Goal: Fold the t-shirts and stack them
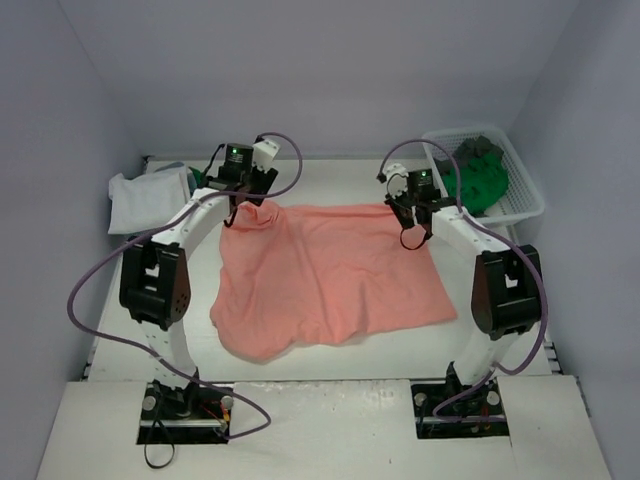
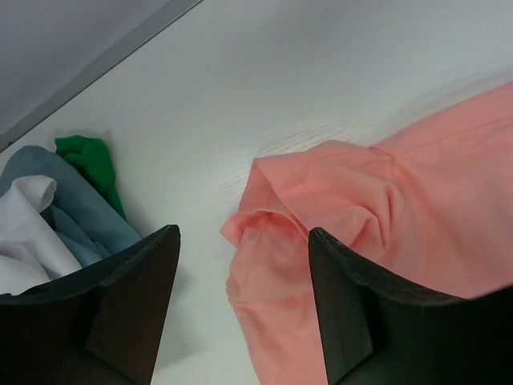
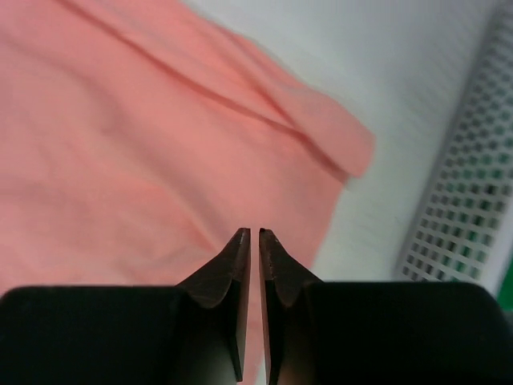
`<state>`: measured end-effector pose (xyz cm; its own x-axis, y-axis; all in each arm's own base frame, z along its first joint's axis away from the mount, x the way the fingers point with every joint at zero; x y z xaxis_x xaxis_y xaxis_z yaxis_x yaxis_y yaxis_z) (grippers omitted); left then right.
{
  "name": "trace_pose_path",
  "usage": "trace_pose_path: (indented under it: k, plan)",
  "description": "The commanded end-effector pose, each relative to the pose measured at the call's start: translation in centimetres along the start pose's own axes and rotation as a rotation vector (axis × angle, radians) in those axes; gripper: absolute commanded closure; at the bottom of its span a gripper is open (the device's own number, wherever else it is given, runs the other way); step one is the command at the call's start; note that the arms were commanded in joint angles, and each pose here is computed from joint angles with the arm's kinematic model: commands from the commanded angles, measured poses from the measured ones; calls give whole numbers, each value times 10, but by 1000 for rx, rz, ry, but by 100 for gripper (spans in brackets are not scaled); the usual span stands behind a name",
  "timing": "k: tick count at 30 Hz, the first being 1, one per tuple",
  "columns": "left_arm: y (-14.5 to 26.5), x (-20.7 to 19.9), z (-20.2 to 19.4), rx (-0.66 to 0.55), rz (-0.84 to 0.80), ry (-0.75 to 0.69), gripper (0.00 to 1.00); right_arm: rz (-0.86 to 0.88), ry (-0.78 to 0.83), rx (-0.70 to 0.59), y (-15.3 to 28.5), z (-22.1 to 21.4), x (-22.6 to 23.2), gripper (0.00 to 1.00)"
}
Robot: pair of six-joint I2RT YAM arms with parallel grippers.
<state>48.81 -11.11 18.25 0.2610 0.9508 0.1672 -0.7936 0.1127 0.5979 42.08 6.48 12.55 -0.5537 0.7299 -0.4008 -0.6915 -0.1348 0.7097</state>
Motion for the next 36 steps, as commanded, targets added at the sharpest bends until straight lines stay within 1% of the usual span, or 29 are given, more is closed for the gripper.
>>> trace_pose_path:
  k: [1,2,6,9,13,14,15,17,20,29,36]
  plan:
    - [40,-3,31,-112,-59,50,41,103,38,-31,2,8,22,94]
    - [39,-7,21,-86,-71,49,40,117,33,-24,-1,7,24,94]
    - [32,-14,4,-37,-107,52,40,133,31,-9,-8,4,27,94]
    - [15,-19,-9,8,-122,44,40,148,34,1,-11,3,30,94]
    - [-4,-21,-17,39,-115,33,40,180,29,15,-16,-3,37,94]
    - [-7,-21,-18,42,-115,30,40,188,30,22,-16,-6,39,95]
    - [-16,-23,-21,54,-118,32,40,191,27,22,-16,-7,40,99]
    - [-23,-25,-28,79,-127,32,40,194,25,24,-15,-8,41,100]
    - [-28,-27,-27,89,-132,47,40,190,27,27,-15,-8,40,100]
    - [-24,-32,-24,106,-159,84,40,201,21,62,-23,-16,44,100]
    - [-14,-36,-31,149,-185,103,40,194,24,89,-29,-22,44,100]
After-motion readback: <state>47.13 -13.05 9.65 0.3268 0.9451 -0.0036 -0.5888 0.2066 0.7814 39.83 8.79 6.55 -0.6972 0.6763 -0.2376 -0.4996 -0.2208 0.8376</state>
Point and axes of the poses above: each gripper's point midway between its finger pads, its own y axis back along the fingers, its own x axis along the line the jaws close on, z = x × y, the point moved 4 cm from there along y, back along the fingers, and after that the axes turned 12 degrees about y, right-handed, at the moved point
